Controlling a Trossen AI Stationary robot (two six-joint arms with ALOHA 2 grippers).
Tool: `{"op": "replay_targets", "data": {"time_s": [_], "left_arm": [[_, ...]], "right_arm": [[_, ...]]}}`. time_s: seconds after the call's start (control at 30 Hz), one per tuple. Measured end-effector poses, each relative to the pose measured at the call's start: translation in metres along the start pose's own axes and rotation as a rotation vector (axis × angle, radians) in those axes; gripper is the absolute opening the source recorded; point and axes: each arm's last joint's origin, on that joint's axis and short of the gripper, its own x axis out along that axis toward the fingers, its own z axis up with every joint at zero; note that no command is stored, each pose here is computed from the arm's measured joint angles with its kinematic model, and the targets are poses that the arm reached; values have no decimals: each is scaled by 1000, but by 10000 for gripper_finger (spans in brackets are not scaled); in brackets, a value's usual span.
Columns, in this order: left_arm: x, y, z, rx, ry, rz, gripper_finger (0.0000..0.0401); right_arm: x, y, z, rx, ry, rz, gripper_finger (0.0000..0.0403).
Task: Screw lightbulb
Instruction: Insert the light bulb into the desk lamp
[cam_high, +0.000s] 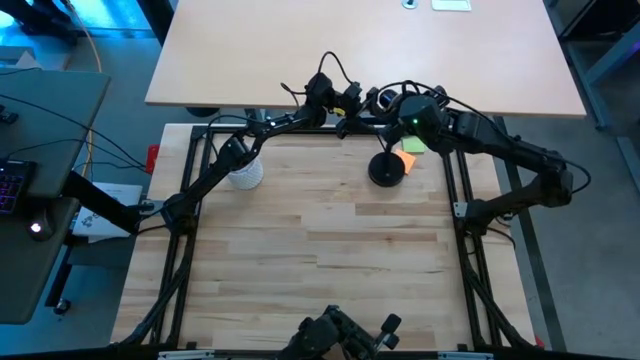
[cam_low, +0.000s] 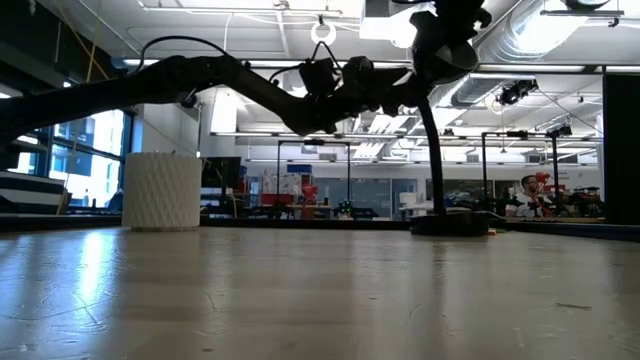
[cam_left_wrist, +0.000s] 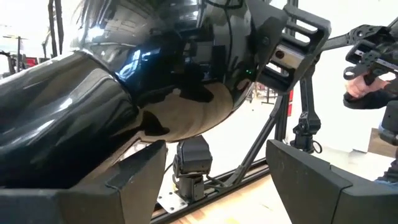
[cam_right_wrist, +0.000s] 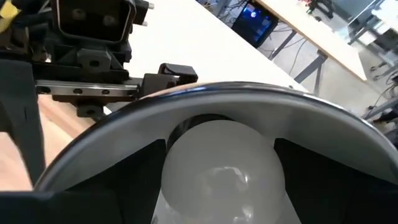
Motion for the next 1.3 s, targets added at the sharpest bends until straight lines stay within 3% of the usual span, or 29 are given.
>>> {"op": "replay_targets", "data": {"time_s": [0.3, 0.7, 1.07, 1.3], "left_arm": [[0, 0, 0, 0, 4, -6, 273], [-1, 0, 0, -2, -1, 4, 273], [-1, 0, 0, -9, 7, -10, 273], [0, 0, 0, -11, 10, -16, 273]], "right_arm": [[-1, 3, -3, -94, 28, 164, 291], [-1, 3, -4, -238, 25, 90, 291], [-14, 5, -4, -249, -9, 100, 291], [-16, 3, -4, -231, -19, 168, 291]]}}
